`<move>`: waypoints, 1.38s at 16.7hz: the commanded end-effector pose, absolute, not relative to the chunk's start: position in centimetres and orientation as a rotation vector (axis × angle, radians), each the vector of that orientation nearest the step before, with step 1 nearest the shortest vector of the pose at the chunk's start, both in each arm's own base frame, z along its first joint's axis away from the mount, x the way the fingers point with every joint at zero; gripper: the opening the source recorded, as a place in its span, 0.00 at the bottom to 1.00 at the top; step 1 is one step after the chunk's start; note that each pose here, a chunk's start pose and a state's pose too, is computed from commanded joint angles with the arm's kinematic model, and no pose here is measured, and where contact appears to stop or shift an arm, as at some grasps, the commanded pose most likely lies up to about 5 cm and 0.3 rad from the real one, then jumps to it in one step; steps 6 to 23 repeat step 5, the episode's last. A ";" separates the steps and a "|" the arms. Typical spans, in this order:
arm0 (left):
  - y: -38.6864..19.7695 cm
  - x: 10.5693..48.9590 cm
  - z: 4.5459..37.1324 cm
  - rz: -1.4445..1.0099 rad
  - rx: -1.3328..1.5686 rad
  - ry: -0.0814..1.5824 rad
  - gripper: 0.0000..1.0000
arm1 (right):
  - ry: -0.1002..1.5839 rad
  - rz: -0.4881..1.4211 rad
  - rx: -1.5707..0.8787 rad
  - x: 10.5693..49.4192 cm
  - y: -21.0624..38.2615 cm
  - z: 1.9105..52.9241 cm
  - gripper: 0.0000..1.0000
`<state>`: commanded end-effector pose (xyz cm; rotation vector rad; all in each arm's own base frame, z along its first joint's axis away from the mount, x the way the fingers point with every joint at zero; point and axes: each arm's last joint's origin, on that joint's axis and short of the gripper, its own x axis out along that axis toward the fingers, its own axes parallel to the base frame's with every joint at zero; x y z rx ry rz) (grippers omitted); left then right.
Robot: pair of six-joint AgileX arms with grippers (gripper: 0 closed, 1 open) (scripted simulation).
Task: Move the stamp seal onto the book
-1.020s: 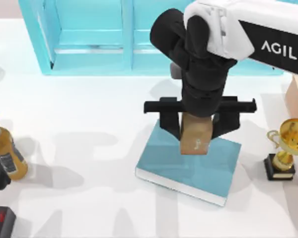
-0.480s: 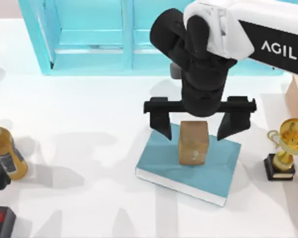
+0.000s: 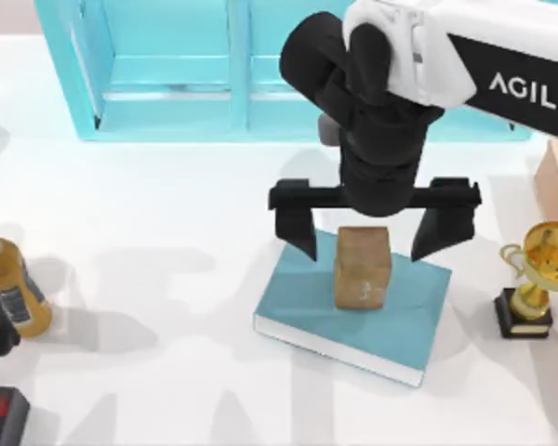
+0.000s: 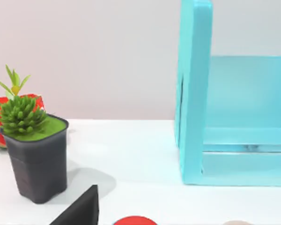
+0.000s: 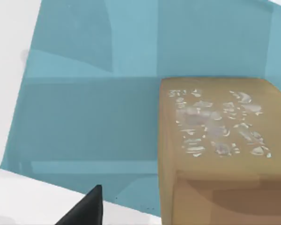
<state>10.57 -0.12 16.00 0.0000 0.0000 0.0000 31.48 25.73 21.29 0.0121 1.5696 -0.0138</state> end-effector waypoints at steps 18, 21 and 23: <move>-0.1 10.6 16.0 0.000 0.000 0.000 1.00 | 1.568 -0.012 0.013 31.5 25.7 23.9 1.00; -0.1 10.6 16.0 0.000 0.000 0.000 1.00 | 1.568 -0.012 0.013 31.5 25.7 23.9 1.00; -0.1 10.6 16.0 0.000 0.000 0.000 1.00 | 1.568 -0.012 0.013 31.5 25.7 23.9 1.00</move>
